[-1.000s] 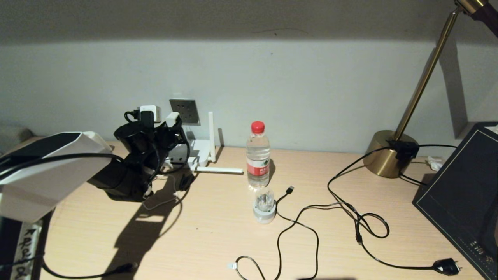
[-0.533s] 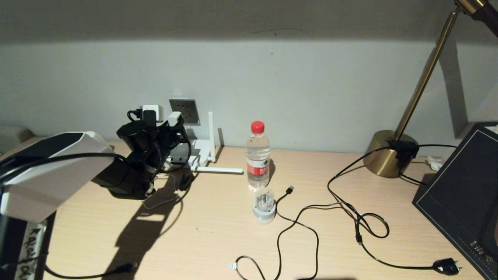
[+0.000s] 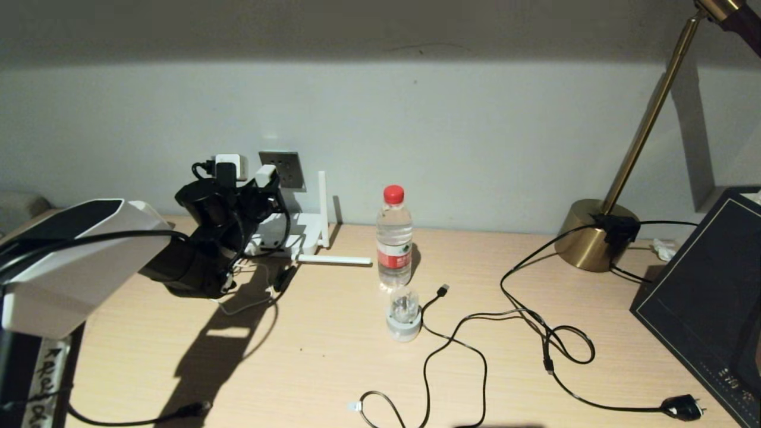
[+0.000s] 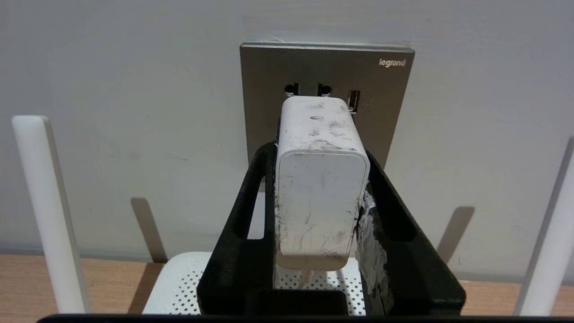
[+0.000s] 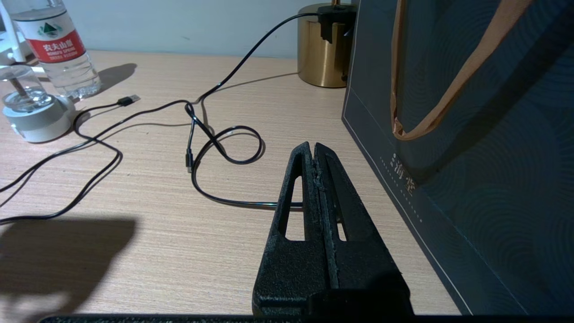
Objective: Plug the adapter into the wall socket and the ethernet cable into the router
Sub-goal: Align plug and socket, then plug plug into socket
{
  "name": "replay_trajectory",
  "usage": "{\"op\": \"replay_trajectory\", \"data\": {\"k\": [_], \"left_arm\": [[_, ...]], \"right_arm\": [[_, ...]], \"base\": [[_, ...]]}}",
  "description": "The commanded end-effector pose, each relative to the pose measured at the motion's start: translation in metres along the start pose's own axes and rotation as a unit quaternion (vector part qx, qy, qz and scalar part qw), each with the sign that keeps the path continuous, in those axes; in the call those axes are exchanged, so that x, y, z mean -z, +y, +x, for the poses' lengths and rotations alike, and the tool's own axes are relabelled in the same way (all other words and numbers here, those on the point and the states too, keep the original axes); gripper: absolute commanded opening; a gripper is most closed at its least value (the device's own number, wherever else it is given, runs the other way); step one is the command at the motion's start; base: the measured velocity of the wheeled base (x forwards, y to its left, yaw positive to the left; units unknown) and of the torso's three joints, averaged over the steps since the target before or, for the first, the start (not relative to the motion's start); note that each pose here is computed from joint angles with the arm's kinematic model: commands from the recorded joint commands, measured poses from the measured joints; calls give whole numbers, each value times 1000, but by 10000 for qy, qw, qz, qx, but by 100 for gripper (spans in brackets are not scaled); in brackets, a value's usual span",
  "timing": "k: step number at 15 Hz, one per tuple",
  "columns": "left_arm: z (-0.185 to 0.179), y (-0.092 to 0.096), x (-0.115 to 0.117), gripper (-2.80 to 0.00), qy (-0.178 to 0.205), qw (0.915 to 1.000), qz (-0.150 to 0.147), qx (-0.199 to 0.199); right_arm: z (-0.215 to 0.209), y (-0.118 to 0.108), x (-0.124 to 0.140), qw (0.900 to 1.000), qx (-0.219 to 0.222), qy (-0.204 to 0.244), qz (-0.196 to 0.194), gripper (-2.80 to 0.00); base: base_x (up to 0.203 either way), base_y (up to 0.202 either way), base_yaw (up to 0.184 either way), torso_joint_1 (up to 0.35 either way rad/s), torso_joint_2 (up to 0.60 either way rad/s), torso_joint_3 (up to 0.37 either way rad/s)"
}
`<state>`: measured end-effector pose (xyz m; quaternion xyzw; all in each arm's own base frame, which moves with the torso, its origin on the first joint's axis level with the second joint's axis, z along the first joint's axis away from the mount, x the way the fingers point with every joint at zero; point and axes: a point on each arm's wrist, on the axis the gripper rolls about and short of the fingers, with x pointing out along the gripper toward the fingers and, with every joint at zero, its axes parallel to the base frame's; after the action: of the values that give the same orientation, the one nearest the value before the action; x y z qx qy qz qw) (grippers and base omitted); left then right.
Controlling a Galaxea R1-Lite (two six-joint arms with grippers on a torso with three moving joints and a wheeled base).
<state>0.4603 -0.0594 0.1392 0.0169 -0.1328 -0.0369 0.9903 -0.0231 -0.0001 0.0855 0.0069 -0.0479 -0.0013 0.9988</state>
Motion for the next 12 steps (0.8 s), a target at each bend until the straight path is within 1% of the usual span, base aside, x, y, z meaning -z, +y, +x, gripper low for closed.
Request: {"op": "replay_trajectory", "data": {"k": [1, 4, 7, 12], "left_arm": [[2, 1, -3, -280, -91, 10000, -1, -15], [3, 4, 0, -280, -49, 10000, 44, -49], [8, 10, 1, -280, -127, 9998, 154, -75], [8, 10, 6, -280, -96, 9998, 159, -33]], "right_arm": [[2, 0, 9, 9999, 2, 164, 0, -280], [2, 0, 9, 9999, 2, 164, 0, -280], [2, 0, 9, 9999, 2, 164, 0, -280], [2, 0, 9, 9999, 2, 164, 0, -280]], "base": [[0, 0, 0, 0, 0, 0], [0, 0, 0, 0, 0, 0], [0, 0, 0, 0, 0, 0], [0, 0, 0, 0, 0, 0]]}}
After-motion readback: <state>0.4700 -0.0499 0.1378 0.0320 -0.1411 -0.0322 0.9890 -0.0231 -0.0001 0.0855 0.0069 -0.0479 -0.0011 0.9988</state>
